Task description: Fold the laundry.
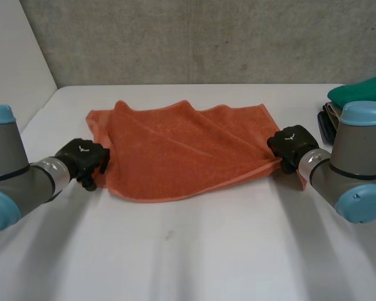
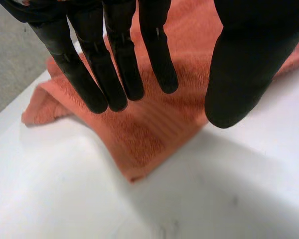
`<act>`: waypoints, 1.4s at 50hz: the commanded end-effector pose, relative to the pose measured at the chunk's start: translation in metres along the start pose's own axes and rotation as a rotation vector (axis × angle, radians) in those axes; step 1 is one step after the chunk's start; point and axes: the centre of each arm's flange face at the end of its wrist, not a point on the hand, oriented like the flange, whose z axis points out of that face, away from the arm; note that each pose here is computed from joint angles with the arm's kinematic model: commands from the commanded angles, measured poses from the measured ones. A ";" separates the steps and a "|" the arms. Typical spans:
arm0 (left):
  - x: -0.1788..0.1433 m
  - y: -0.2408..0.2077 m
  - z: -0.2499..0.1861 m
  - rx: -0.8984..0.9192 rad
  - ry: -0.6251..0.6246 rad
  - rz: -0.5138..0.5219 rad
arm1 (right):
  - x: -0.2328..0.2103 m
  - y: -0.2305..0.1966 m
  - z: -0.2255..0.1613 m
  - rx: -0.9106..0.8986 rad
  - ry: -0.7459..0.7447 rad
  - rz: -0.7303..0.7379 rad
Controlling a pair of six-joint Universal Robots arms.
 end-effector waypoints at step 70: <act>-0.011 -0.015 -0.063 -0.272 -0.032 0.321 | 0.017 -0.007 -0.081 -0.402 -0.404 -0.428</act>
